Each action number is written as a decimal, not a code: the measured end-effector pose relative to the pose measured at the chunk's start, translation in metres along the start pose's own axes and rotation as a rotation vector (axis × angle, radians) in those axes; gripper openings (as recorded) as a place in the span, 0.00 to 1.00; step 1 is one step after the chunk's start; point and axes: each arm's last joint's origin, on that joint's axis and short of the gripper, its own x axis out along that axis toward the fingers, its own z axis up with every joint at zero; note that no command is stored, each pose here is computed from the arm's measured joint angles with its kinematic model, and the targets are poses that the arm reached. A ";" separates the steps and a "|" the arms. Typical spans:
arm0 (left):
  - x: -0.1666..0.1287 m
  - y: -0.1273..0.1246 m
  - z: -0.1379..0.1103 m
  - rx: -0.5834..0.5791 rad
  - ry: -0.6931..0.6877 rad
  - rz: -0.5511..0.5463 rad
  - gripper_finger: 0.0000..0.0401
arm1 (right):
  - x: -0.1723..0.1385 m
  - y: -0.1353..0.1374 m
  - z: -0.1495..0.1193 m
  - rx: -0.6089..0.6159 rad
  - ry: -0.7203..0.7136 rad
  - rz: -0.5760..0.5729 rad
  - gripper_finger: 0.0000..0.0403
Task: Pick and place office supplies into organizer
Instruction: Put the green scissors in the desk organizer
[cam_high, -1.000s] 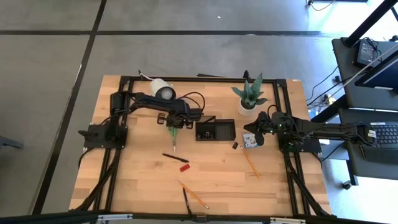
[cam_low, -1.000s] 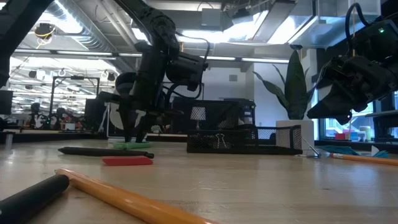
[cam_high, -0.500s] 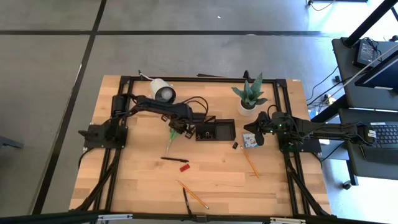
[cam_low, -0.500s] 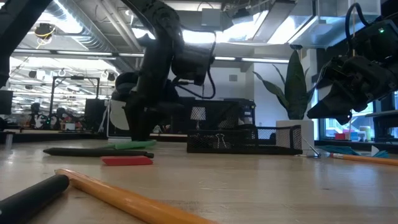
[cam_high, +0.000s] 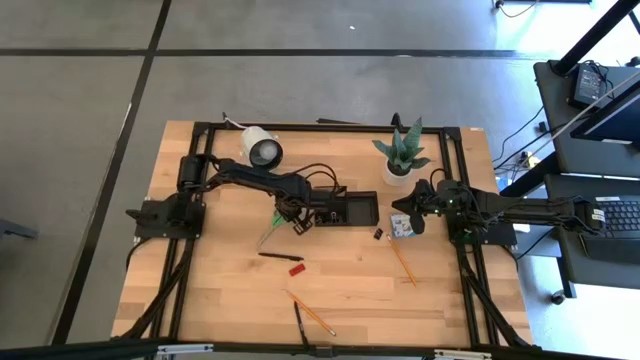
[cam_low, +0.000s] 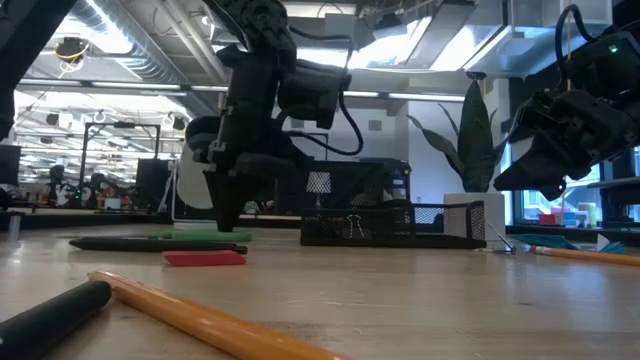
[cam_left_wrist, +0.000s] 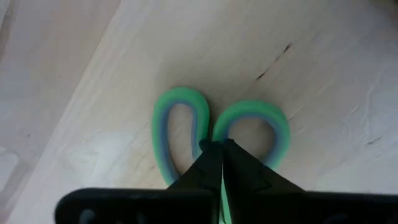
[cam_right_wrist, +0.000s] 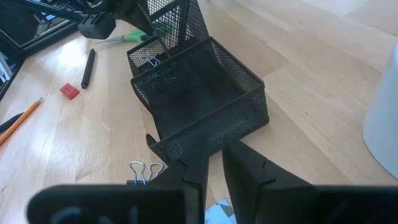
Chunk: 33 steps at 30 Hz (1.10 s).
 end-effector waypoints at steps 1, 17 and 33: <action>0.000 0.000 0.000 0.001 -0.001 0.002 0.02 | 0.000 0.000 0.000 0.000 -0.001 0.000 0.13; 0.002 -0.002 -0.003 -0.096 -0.015 0.017 0.30 | 0.000 0.000 0.000 -0.001 0.000 0.000 0.13; 0.021 -0.012 -0.020 0.018 -0.084 0.019 0.25 | 0.000 0.000 0.000 -0.002 0.000 0.000 0.13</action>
